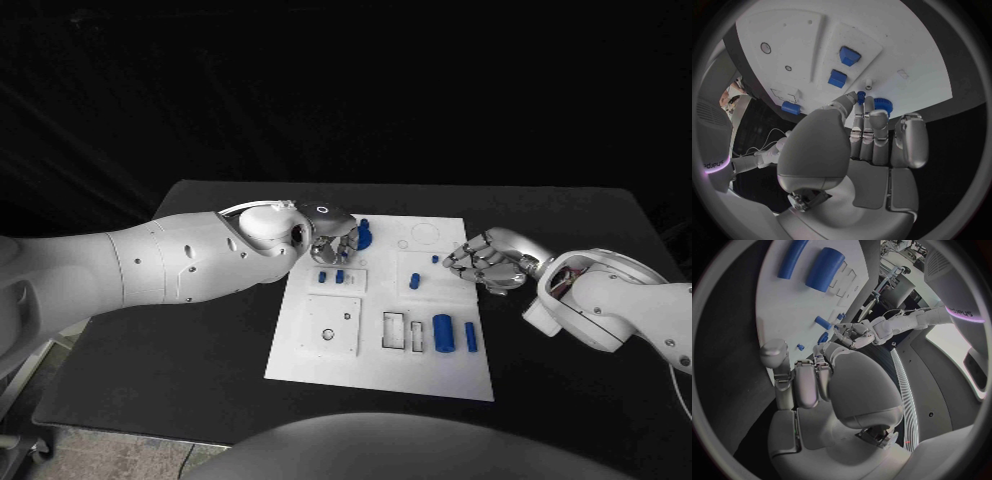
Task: Assemble the parts on the task board
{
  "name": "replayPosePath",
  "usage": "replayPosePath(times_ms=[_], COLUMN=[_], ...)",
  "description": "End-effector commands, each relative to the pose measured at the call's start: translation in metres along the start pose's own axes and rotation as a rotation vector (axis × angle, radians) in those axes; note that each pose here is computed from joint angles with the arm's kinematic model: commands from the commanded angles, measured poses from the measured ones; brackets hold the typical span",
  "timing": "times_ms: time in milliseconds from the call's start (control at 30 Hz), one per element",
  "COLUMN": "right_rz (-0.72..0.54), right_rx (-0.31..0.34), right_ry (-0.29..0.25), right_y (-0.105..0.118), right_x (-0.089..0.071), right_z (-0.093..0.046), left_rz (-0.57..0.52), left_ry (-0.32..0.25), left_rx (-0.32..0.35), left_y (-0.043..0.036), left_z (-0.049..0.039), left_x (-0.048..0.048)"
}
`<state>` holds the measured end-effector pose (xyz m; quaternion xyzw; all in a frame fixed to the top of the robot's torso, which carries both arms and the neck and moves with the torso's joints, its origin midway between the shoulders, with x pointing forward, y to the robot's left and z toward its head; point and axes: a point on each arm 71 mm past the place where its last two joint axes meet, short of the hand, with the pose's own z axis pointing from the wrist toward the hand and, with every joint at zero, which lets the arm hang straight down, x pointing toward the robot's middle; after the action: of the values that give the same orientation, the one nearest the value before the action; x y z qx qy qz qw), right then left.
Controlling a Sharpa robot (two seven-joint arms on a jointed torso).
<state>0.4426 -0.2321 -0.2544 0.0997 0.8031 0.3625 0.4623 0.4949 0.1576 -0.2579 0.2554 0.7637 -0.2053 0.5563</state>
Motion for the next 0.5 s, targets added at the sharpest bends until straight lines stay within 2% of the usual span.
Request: replayPosePath(times_ms=[33,500], right_rz=[0.003,0.003], right_rx=[-0.004,-0.003], right_ry=[0.008,0.009], right_y=[0.0003,0.0002], right_x=[0.0008,0.0008], right_z=[-0.0001,0.0001], left_rz=[-0.01,-0.013], left_ry=[0.006,0.001], left_rx=[0.007,0.009], left_y=[-0.0015,-0.0017], left_z=[0.0004,0.0003], left_x=[0.0003,0.0001])
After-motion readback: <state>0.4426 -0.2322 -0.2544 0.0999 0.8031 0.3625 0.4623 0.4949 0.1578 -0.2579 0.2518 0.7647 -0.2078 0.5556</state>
